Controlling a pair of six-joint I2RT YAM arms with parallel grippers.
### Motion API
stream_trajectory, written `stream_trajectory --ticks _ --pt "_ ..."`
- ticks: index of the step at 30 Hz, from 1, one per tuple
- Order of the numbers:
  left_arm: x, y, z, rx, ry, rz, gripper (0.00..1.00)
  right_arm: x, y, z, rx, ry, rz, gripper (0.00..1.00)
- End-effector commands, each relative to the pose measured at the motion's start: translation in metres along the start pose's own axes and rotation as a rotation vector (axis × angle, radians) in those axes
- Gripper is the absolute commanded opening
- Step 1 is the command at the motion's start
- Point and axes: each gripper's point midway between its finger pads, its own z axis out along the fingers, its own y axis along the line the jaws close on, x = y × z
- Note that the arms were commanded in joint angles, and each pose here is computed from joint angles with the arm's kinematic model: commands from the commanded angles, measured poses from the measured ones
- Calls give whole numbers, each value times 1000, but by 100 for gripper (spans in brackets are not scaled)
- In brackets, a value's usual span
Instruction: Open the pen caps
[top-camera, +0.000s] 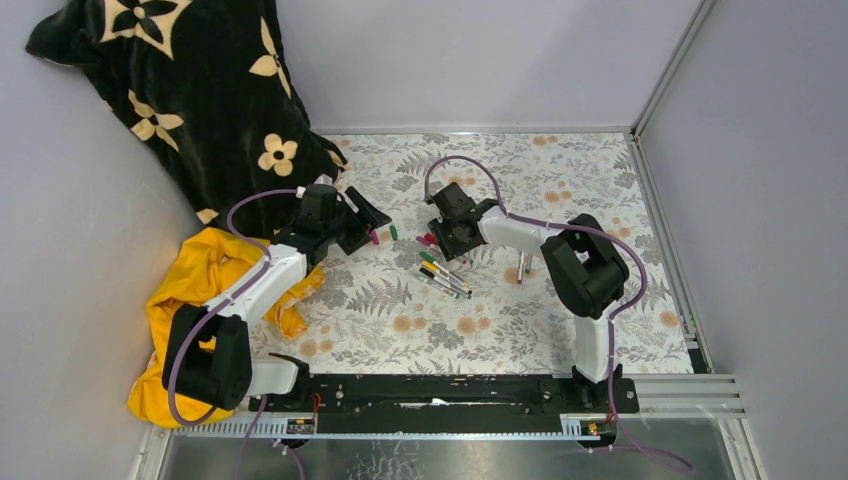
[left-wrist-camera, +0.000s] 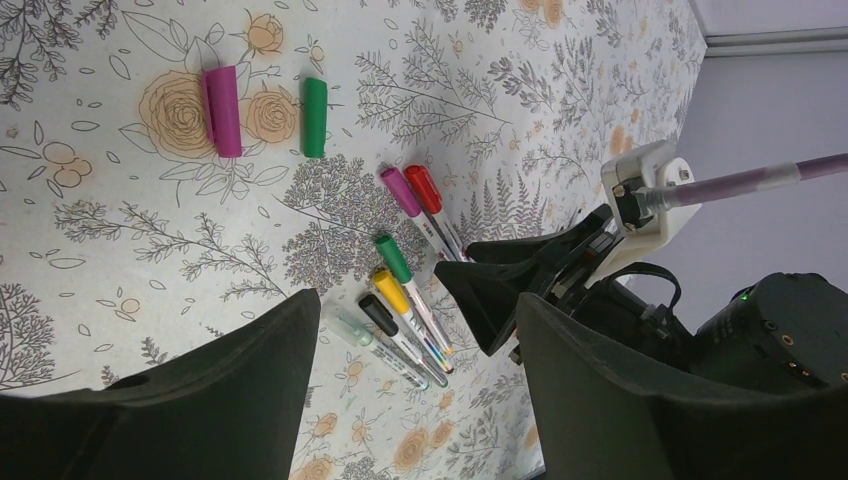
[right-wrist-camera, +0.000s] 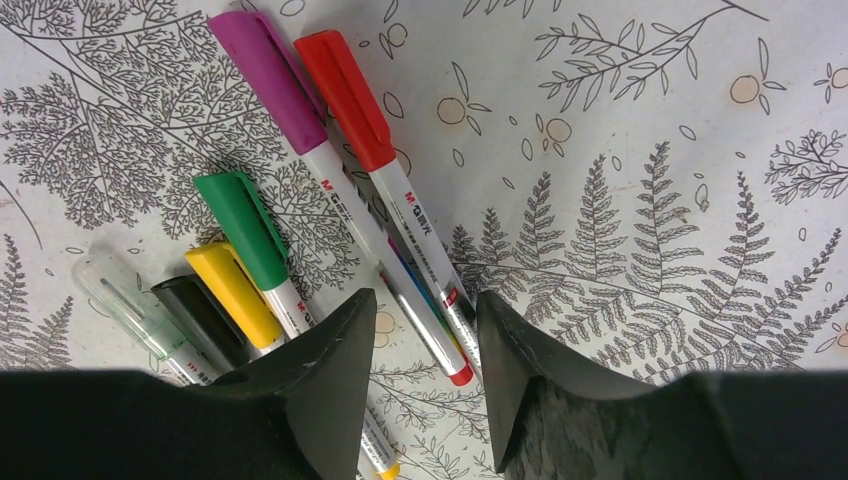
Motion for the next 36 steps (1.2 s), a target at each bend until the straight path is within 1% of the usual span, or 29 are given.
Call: stream_trajectory --ticks 1,5,10,22,36 --pt "-3 -7 2 44 -6 -9 79 -23 5 -25 -43 -74 0 49" --pt "-3 -7 2 46 -5 -11 79 -31 3 -36 -33 -107 3 49" --pt "-2 -7 1 47 -6 -13 79 -35 0 -37 -15 -114 -1 50" --pt "-6 -9 0 47 -14 -2 79 -25 -14 -18 10 -87 11 49" --pt "-7 -8 6 43 -9 -2 79 -13 -12 -1 -16 -39 7 49"
